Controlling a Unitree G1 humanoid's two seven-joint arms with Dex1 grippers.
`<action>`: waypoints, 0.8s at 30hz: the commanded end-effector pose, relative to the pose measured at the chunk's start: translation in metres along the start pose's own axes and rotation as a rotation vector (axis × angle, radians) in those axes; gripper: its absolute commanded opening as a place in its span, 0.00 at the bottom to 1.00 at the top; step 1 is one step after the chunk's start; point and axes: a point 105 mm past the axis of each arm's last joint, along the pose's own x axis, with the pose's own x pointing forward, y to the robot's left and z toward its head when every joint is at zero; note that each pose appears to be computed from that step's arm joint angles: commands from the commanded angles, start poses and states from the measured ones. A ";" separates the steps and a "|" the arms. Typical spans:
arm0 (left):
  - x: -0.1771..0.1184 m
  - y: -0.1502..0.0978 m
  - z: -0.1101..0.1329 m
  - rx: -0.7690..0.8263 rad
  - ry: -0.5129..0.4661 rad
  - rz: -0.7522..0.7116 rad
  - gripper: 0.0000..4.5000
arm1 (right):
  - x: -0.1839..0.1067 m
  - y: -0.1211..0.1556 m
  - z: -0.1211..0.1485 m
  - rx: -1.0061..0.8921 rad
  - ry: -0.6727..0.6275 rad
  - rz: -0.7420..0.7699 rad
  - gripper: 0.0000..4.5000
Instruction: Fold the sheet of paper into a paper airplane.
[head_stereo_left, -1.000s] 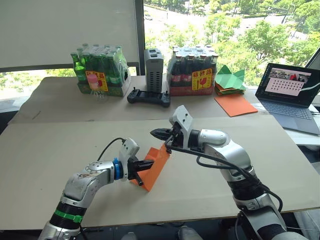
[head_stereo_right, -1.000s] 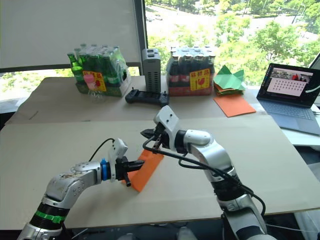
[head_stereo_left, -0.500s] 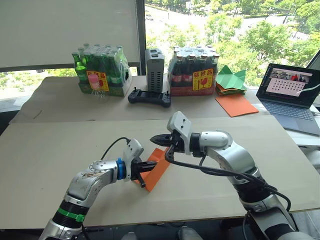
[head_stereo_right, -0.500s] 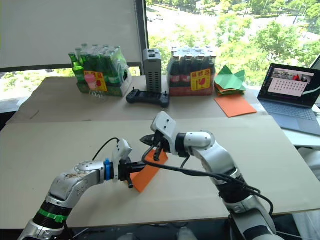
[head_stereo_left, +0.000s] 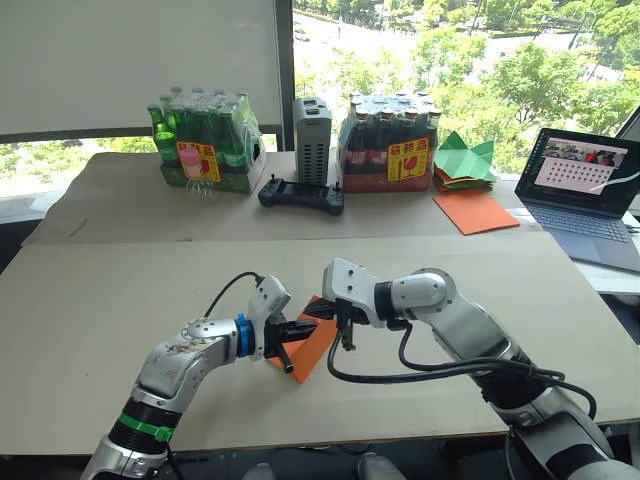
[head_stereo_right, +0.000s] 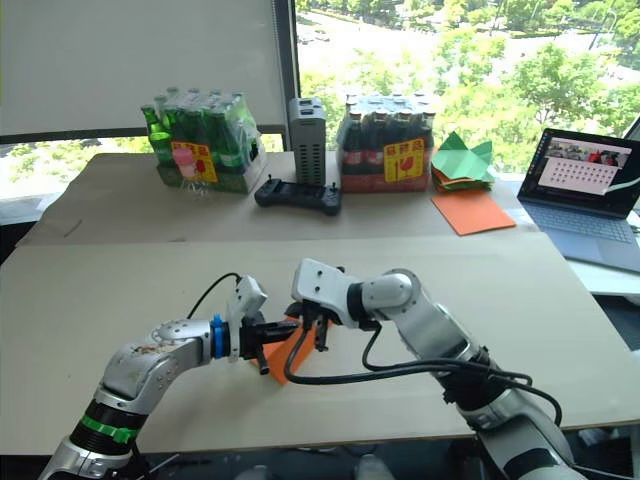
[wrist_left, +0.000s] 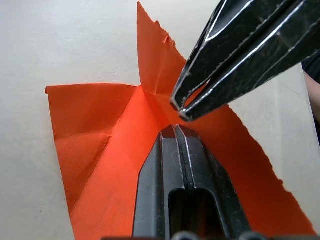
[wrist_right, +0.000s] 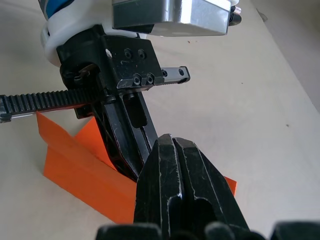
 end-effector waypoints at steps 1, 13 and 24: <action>0.001 -0.002 0.011 0.041 -0.032 -0.008 0.00 | -0.003 -0.003 0.012 -0.071 -0.019 0.003 0.00; 0.001 0.000 0.009 0.038 -0.030 -0.001 0.00 | -0.012 0.005 0.001 -0.116 0.043 0.049 0.00; 0.001 0.001 0.008 0.037 -0.028 0.002 0.00 | -0.018 0.009 -0.003 -0.151 0.074 0.063 0.00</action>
